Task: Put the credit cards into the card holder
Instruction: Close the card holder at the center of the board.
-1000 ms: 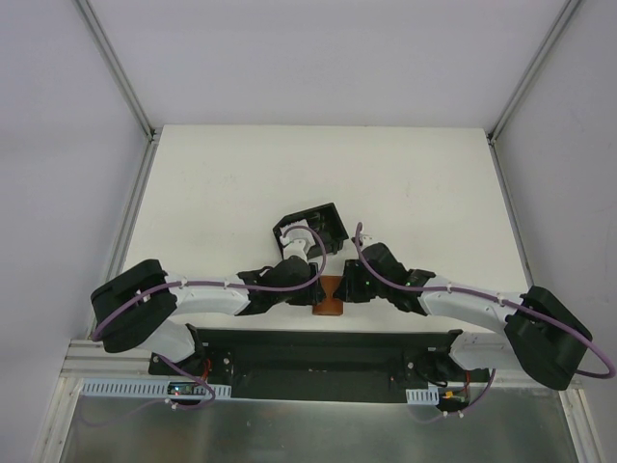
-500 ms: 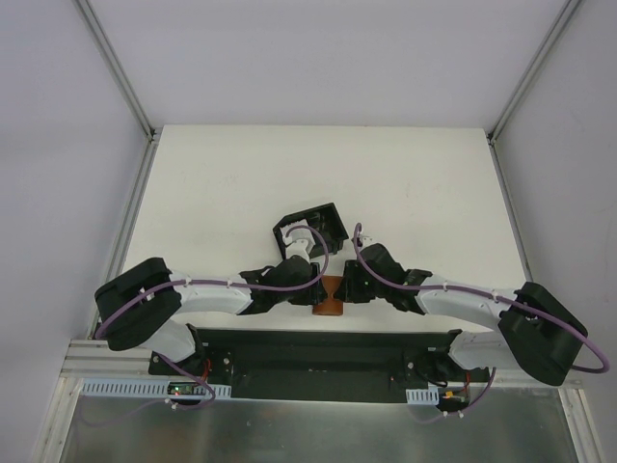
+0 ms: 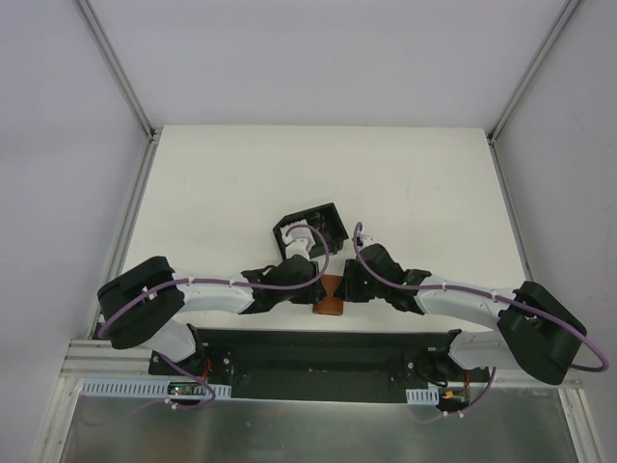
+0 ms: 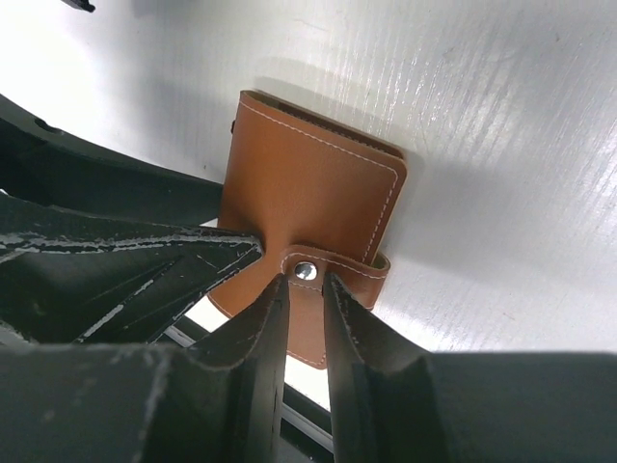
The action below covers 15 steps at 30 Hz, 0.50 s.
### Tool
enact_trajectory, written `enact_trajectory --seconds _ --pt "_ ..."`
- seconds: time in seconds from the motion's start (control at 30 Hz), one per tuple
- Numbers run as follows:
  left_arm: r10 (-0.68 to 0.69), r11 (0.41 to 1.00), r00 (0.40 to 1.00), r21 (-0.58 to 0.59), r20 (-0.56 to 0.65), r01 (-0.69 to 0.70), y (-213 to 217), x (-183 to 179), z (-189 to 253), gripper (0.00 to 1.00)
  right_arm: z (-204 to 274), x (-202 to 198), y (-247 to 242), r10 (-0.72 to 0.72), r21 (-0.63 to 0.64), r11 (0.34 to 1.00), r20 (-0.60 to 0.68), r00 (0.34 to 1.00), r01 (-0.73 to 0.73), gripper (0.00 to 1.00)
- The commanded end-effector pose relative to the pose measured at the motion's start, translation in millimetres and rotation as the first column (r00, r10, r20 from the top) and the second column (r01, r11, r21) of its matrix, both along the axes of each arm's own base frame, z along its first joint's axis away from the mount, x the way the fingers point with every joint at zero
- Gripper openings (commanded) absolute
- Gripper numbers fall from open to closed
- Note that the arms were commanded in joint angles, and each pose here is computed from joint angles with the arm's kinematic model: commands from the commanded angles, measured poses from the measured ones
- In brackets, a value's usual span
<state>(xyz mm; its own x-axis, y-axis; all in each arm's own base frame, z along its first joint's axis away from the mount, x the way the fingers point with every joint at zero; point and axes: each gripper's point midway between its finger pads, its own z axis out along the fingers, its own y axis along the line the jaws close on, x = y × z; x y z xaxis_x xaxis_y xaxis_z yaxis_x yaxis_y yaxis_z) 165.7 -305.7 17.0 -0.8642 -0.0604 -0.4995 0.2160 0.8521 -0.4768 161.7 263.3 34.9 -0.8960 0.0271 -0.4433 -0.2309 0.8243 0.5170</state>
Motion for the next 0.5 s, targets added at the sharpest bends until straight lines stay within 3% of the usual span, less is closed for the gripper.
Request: enact_trajectory --seconds 0.0,0.47 --pt "-0.004 0.981 0.982 0.192 -0.187 0.040 42 -47 -54 0.38 11 13 10 -0.031 0.026 0.999 0.041 0.999 0.030 0.23" --pt "0.028 0.982 0.973 0.189 -0.230 0.016 38 -57 -59 0.38 -8 13 -3 -0.056 -0.098 0.994 0.009 0.998 0.057 0.22"
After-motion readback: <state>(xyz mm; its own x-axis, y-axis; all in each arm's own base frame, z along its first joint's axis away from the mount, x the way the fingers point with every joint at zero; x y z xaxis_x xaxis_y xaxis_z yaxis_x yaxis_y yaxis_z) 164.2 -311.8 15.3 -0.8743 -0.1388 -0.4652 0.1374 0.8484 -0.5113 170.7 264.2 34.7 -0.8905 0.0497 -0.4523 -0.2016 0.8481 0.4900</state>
